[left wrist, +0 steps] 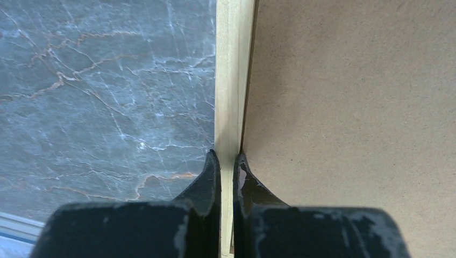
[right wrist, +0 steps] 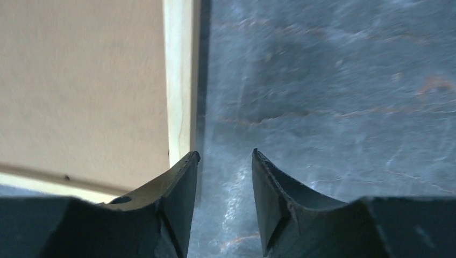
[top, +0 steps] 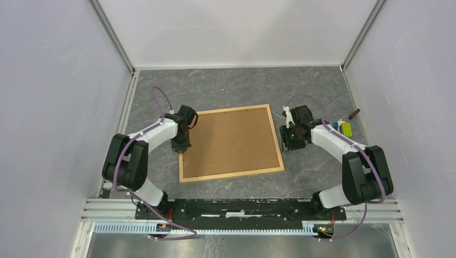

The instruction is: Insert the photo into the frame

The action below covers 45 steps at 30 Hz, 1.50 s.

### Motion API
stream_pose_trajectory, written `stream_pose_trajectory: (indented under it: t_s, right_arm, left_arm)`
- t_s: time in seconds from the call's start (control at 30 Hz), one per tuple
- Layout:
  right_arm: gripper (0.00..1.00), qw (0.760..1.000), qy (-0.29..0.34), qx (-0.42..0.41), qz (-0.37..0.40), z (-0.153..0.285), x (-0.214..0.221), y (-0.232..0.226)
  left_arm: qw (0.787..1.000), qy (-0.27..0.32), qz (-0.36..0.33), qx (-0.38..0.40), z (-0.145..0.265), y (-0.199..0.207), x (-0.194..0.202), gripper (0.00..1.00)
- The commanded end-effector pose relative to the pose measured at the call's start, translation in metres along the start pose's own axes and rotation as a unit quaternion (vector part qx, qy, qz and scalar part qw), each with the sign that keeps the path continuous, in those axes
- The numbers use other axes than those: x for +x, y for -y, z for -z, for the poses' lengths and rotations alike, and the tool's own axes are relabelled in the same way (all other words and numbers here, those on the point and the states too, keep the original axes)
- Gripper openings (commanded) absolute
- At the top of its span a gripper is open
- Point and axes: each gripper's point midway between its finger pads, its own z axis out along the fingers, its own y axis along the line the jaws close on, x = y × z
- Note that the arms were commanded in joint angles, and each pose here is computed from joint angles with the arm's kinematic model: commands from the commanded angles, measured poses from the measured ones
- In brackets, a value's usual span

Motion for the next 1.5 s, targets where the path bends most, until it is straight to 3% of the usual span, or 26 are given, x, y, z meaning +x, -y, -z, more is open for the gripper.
stream_pose_trajectory:
  t_s: [0.0, 0.17, 0.47, 1.13, 1.47]
  right_arm:
    - [0.44, 0.999, -0.005, 0.015, 0.033, 0.009, 0.011, -0.003]
    - [0.35, 0.999, -0.008, -0.003, 0.043, 0.007, 0.004, -0.020]
    - [0.35, 0.999, -0.009, -0.034, 0.037, -0.002, 0.004, -0.037]
    - [0.30, 0.999, -0.034, -0.019, 0.033, -0.016, 0.016, -0.036]
    - [0.29, 0.998, -0.049, 0.027, 0.036, -0.022, 0.029, -0.017]
  left_arm:
    - [0.999, 0.032, -0.022, -0.031, -0.001, -0.016, -0.023, 0.02]
    - [0.999, 0.025, -0.024, -0.020, -0.003, -0.012, -0.019, 0.02]
    - [0.999, 0.025, -0.022, -0.015, -0.002, -0.011, -0.018, 0.02]
    - [0.999, 0.024, -0.022, -0.006, -0.001, -0.009, -0.016, 0.02]
    - [0.999, 0.023, -0.024, -0.004, -0.001, -0.009, -0.015, 0.02]
